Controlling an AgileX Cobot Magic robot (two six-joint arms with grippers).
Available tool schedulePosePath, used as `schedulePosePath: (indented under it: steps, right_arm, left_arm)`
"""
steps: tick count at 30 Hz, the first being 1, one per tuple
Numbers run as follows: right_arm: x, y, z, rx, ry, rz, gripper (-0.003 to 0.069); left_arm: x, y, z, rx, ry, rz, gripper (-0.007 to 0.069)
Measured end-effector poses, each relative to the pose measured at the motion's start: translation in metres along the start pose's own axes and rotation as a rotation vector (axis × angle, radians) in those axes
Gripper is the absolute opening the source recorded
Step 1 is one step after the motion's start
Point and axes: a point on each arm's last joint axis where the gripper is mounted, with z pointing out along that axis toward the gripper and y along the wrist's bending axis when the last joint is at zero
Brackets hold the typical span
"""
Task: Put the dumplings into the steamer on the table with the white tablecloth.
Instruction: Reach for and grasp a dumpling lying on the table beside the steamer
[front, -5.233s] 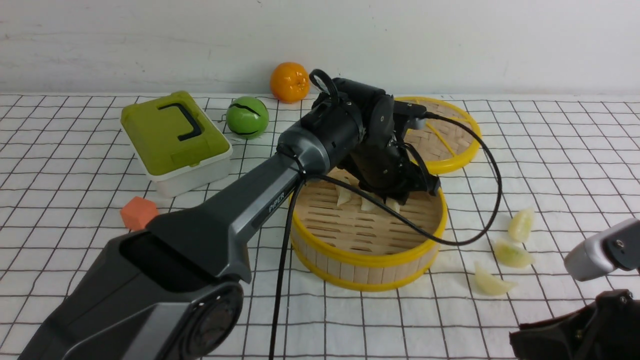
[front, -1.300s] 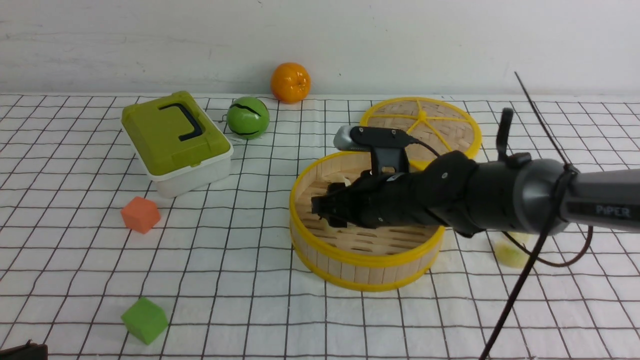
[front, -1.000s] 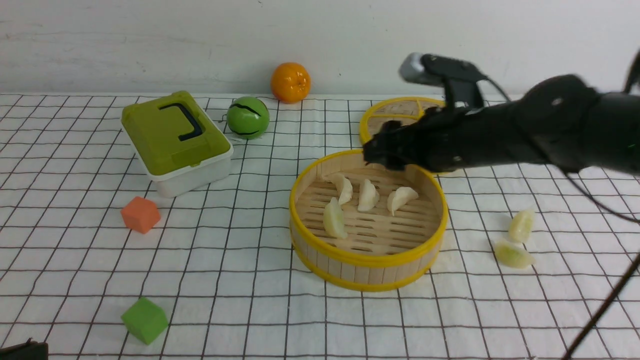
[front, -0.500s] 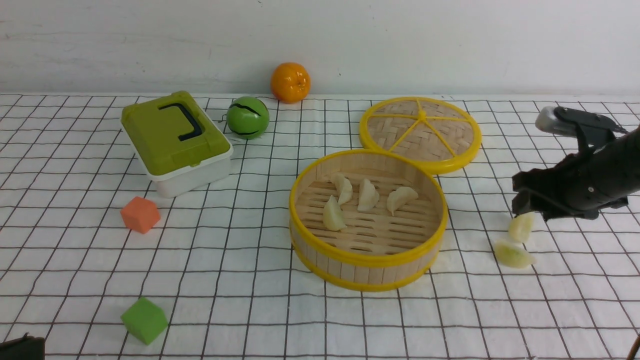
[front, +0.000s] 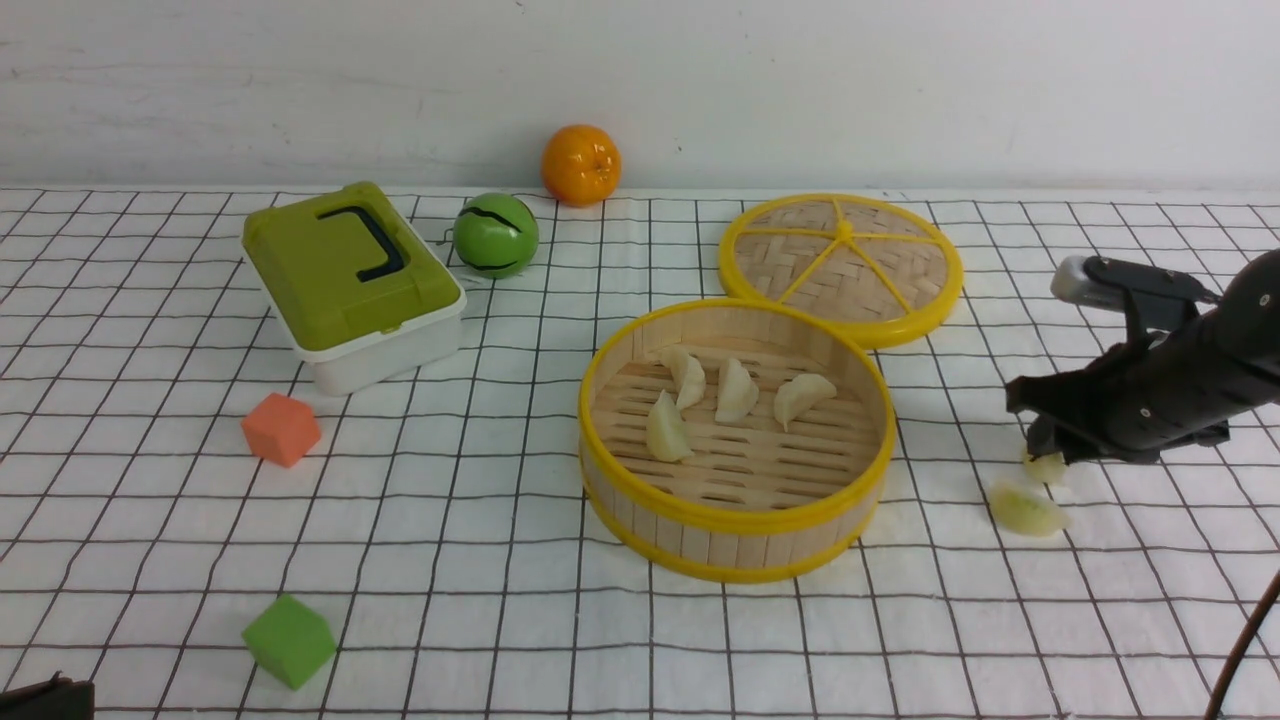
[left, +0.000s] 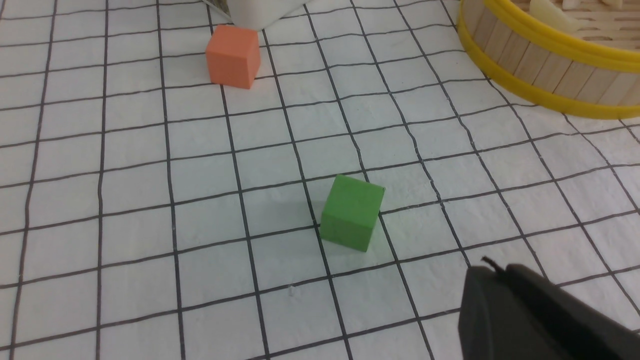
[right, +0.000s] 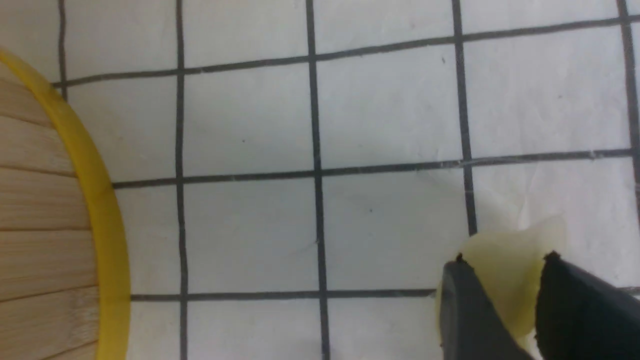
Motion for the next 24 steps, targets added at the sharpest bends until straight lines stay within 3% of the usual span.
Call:
schedulePosePath:
  steps: [10,14,17,20,21,23,24]
  right_arm:
    - [-0.003,0.003,-0.013,-0.005,0.004,-0.03,-0.0012]
    - [-0.007,0.004,-0.02,0.004,-0.018,-0.059,-0.001]
    - [-0.009,0.004,-0.02,0.01,-0.045,-0.065,0.0056]
    - [-0.009,0.002,-0.016,0.013,-0.052,-0.057,0.0198]
    - [-0.009,0.002,-0.015,0.012,-0.05,-0.055,0.0198]
    - [-0.006,0.001,-0.008,0.008,-0.034,-0.029,0.0333]
    - [-0.005,0.001,-0.005,0.005,-0.027,-0.019,0.0367]
  left_arm:
    - [0.0,0.0,0.0,-0.004,-0.004,0.008,0.0029]
    - [0.0,0.0,0.0,-0.004,-0.004,0.008,0.0029]
    - [0.0,0.0,0.0,-0.005,-0.004,0.008,0.0029]
    - [0.0,0.0,0.0,-0.005,-0.004,0.008,0.003]
    - [0.0,0.0,0.0,-0.005,-0.004,0.008,0.0031]
    - [0.0,0.0,0.0,-0.005,-0.004,0.008,0.0034]
    - [0.0,0.0,0.0,-0.005,-0.004,0.008,0.0035]
